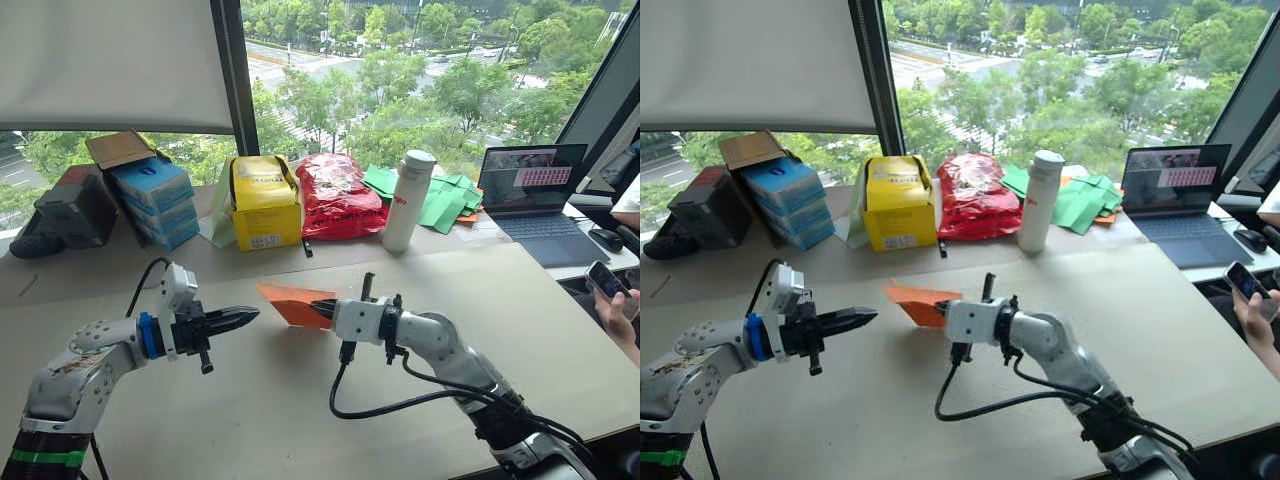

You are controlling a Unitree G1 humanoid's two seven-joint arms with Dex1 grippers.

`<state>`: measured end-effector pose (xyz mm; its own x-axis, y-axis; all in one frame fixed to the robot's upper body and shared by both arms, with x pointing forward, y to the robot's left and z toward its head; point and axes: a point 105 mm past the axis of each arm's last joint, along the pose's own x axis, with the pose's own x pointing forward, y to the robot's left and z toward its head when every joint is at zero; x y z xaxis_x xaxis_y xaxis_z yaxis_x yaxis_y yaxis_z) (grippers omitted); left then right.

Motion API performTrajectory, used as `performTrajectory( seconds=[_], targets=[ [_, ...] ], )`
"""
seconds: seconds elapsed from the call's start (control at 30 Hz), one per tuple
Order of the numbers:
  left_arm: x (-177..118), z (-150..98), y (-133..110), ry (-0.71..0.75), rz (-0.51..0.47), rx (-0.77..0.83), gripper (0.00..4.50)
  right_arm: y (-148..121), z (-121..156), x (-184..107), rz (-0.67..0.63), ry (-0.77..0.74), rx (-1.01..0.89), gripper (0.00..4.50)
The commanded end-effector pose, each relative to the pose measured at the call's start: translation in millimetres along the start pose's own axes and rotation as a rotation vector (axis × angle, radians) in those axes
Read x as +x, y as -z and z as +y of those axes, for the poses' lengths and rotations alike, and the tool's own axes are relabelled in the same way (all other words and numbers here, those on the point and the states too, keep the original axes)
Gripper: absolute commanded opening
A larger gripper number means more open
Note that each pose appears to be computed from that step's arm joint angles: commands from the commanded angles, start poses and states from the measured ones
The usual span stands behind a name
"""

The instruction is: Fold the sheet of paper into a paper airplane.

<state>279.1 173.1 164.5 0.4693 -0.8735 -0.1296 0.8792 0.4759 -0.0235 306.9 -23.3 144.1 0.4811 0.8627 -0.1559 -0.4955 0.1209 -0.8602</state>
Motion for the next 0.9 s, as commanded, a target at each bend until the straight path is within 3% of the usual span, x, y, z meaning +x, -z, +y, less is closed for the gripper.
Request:
performTrajectory(
  seconds=[0.03, 0.27, 0.5, 0.6, 0.8, 0.9],
  targets=[
    [5, -10, -16, 0.025, -0.014, 0.031, 0.0, -11, 22, -4, -0.039, -0.065, -0.155, 0.03],
    [8, -17, -23, 0.025, 0.003, 0.02, 0.0, -29, 54, -7, -0.132, -0.224, -0.149, 0.03],
    [9, -19, -25, 0.027, 0.023, 0.022, 0.0, -30, 63, -4, -0.144, -0.286, -0.13, 0.03],
    [9, -19, -24, 0.026, 0.029, 0.022, 0.0, -28, 62, -3, -0.137, -0.297, -0.11, 0.8],
    [11, -21, -16, 0.037, 0.065, 0.028, 0.0, -30, 55, -11, -0.134, -0.315, 0.0, 2.86],
    [11, -18, -13, 0.037, 0.07, 0.027, 0.0, -38, 42, -20, -0.153, -0.312, 0.103, 2.86]
  ],
)
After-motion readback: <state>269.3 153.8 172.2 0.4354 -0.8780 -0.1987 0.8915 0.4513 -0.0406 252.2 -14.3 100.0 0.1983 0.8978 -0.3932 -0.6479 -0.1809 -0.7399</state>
